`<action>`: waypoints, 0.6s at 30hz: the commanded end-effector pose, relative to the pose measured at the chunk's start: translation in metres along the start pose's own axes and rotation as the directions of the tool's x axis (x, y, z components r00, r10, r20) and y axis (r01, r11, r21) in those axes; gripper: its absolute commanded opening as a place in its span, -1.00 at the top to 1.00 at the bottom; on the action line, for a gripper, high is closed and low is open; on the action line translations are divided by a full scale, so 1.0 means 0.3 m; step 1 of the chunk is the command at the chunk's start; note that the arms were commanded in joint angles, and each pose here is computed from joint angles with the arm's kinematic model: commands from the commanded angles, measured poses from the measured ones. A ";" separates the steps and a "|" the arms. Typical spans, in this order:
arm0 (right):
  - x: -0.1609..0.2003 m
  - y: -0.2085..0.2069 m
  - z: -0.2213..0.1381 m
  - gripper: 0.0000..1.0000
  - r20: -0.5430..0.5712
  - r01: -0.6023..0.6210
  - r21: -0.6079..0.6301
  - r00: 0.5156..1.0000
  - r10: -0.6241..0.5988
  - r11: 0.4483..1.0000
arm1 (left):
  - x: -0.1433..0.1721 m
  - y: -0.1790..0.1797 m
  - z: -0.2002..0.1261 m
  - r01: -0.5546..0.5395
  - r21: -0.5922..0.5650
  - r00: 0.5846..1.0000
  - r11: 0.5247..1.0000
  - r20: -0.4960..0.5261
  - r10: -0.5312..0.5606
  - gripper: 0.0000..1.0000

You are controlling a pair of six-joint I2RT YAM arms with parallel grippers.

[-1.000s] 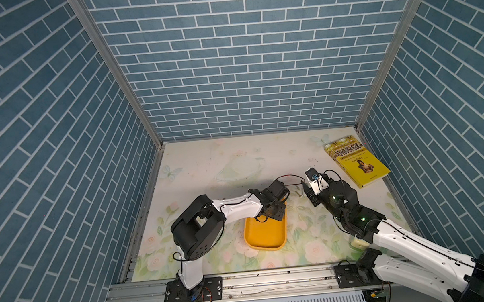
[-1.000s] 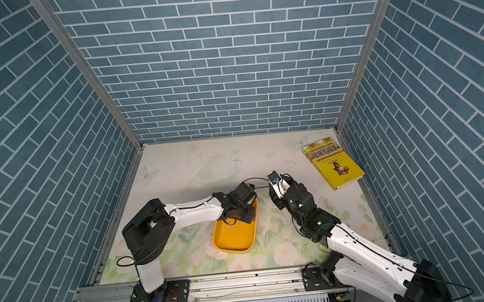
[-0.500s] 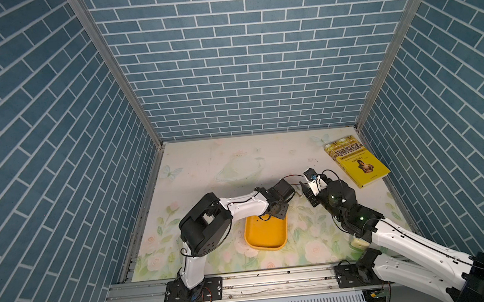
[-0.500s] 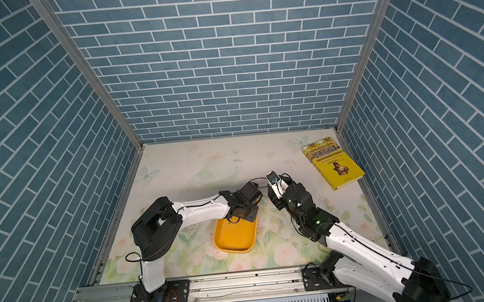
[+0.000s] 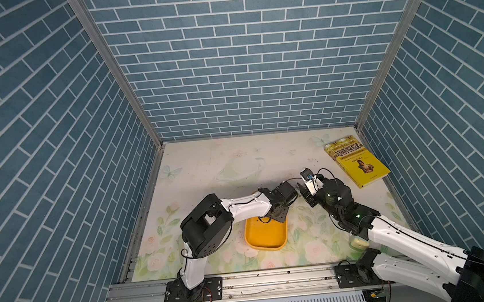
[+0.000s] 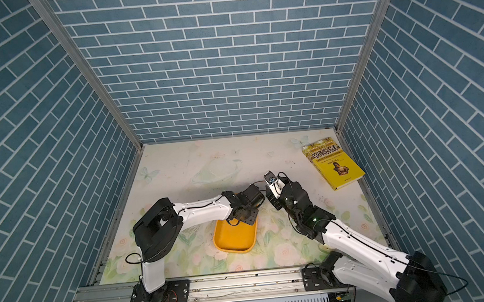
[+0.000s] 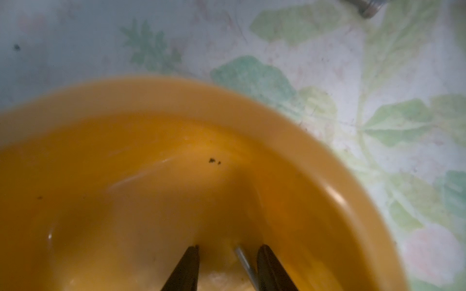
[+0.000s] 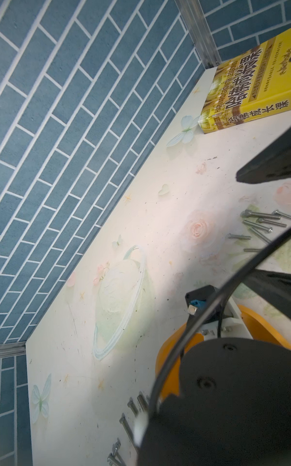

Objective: Take out the screws from the storage box
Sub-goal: Pick up the screw from the storage box.

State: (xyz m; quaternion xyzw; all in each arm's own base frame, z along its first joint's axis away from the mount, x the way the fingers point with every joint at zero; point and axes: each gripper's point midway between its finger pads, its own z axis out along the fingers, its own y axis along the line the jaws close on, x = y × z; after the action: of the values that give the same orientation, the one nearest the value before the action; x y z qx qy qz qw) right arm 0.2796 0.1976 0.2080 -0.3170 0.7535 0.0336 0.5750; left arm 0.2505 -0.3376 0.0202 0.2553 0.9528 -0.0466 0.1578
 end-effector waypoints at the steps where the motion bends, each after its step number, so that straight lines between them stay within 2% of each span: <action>1: -0.057 -0.009 -0.007 -0.18 0.042 -0.032 -0.008 0.999 0.032 0.999 | 0.148 -0.001 0.008 -0.014 0.004 0.988 1.000 -0.156 0.014 0.13; 5: -0.057 -0.007 -0.011 -0.19 0.048 -0.035 -0.014 0.998 0.036 0.999 | 0.171 -0.005 0.017 -0.005 0.018 0.985 1.000 -0.174 0.008 0.13; 9: -0.057 -0.004 -0.012 -0.20 0.051 -0.037 -0.019 0.998 0.038 0.999 | 0.189 -0.004 0.061 -0.007 0.009 0.981 1.000 -0.194 0.008 0.24; 18: -0.061 -0.005 -0.017 -0.24 0.056 -0.039 -0.021 0.998 0.040 0.999 | 0.242 0.013 0.136 -0.023 -0.023 0.966 0.999 -0.259 0.016 0.75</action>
State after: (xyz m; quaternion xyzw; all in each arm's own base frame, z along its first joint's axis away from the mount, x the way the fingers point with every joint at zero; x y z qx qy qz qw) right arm 0.2773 0.2018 0.2080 -0.3248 0.7506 0.0465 0.5735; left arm 0.2387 -0.3453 0.0164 0.2539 0.9557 -0.0655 0.1338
